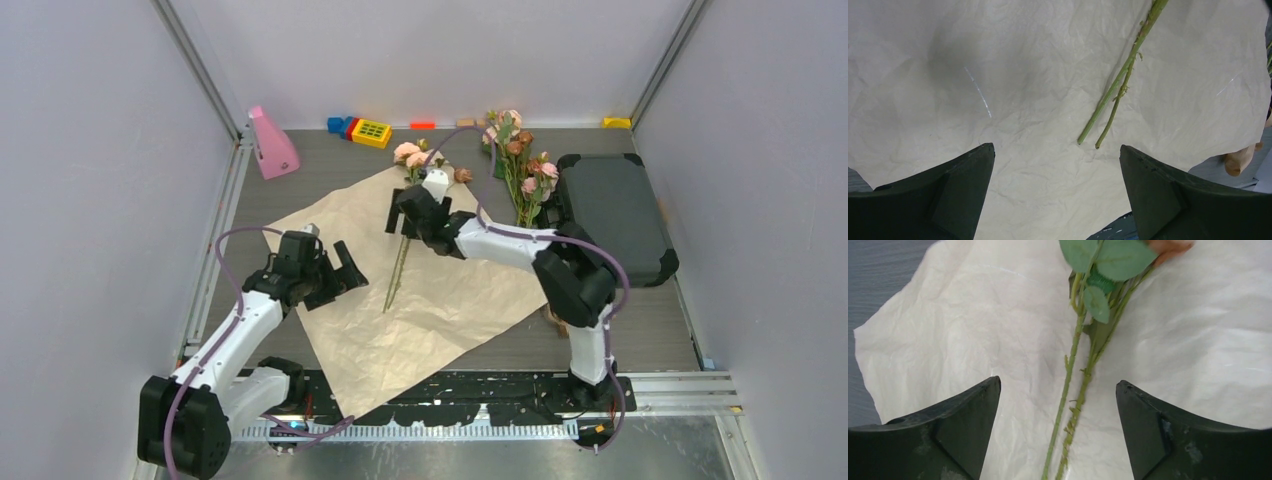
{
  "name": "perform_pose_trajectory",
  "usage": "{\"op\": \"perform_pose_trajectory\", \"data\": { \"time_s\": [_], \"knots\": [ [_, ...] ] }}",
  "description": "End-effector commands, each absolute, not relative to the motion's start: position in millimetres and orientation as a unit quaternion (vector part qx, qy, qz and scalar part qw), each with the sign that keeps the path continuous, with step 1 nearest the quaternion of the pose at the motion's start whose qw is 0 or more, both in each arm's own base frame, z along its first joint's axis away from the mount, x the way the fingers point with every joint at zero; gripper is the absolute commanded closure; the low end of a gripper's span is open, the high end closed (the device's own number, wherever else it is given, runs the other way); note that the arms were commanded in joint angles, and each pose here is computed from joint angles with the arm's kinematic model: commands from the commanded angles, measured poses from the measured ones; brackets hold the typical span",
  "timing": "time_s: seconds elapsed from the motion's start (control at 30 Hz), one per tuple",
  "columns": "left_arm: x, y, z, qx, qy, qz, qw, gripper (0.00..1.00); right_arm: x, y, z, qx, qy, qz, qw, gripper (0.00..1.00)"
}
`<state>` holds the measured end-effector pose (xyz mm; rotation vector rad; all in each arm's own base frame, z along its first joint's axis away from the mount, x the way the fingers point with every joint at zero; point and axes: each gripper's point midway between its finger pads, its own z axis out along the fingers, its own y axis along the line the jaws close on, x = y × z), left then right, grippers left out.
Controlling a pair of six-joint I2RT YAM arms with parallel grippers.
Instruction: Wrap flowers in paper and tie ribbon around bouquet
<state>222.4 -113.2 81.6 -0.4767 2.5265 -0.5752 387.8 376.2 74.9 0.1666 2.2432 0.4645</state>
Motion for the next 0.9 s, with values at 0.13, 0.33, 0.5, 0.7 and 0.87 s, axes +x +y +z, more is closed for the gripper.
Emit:
{"op": "perform_pose_trajectory", "data": {
  "time_s": [0.13,0.33,0.5,0.7,0.87],
  "knots": [
    [238,-118,97,-0.168,0.919,-0.225,0.277,0.0,391,220,183,0.12,0.852,0.092,0.501,0.06],
    [236,-119,97,-0.16,0.922,-0.228,0.271,0.0,360,102,146,0.204,0.874,0.021,0.44,0.11],
    [234,-121,97,-0.15,0.927,-0.228,0.259,0.0,357,81,120,0.22,0.89,0.018,0.399,0.25],
    [232,-128,92,-0.141,0.932,-0.236,0.235,0.0,374,86,83,0.209,0.912,0.031,0.352,0.44],
    [231,-134,86,-0.131,0.935,-0.247,0.217,0.0,392,87,62,0.206,0.916,0.023,0.343,0.55]
  ]
}}
